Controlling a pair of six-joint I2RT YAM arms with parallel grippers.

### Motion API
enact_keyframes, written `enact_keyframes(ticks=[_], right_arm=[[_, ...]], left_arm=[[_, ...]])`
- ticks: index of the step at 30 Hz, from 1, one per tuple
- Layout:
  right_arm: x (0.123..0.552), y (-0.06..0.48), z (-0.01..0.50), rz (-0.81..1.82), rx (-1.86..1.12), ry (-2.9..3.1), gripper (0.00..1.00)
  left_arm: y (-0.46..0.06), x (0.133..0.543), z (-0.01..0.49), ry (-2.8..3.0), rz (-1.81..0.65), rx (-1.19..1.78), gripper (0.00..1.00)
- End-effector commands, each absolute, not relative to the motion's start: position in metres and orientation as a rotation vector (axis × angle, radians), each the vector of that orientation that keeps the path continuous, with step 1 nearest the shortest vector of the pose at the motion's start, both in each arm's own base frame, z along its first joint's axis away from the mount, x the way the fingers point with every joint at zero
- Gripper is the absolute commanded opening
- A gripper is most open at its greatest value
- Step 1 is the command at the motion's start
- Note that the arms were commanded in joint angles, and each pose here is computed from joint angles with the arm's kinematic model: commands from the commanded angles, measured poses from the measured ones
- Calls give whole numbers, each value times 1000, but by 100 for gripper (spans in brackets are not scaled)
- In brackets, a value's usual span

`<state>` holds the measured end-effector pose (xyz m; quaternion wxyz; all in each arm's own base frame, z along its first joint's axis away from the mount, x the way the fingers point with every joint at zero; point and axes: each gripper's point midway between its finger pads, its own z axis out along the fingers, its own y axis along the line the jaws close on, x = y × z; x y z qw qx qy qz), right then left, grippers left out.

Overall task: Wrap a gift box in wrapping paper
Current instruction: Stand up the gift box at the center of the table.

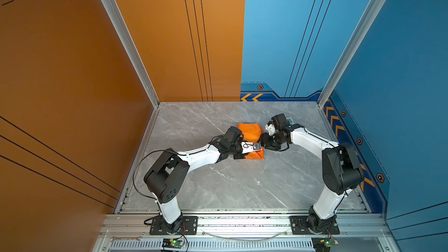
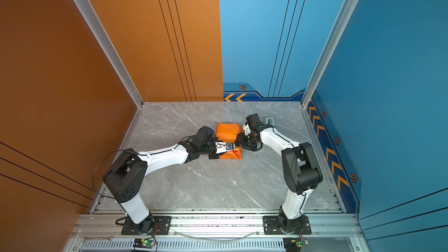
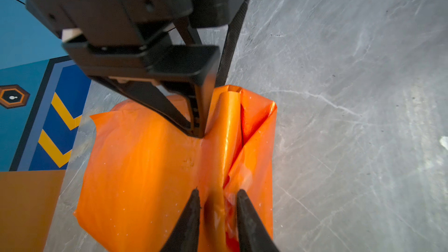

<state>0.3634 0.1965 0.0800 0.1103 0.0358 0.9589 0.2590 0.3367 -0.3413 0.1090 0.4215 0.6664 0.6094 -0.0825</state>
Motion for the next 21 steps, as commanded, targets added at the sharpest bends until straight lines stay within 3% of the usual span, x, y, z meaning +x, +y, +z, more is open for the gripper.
enact_keyframes(ticks=[1,10,13,16,19,21], right_arm=[[352,193,72,748,116,2857,62],[348,193,75,745,112,2850,61],[350,193,80,748,112,2833,61],[355,190,94,735,112,2789,63],[362,180,110,715,148,2739,65],[367,174,117,730,178,2720,65]], left_arm=[[-344,338,112,1531,-248,1679,25],[-344,335,108,1558,-286,1707,2],[-346,332,114,1552,-303,1706,1],[-348,331,130,1549,-336,1649,16],[-343,339,160,1604,-385,1483,52],[-331,347,181,1689,-424,1336,68]])
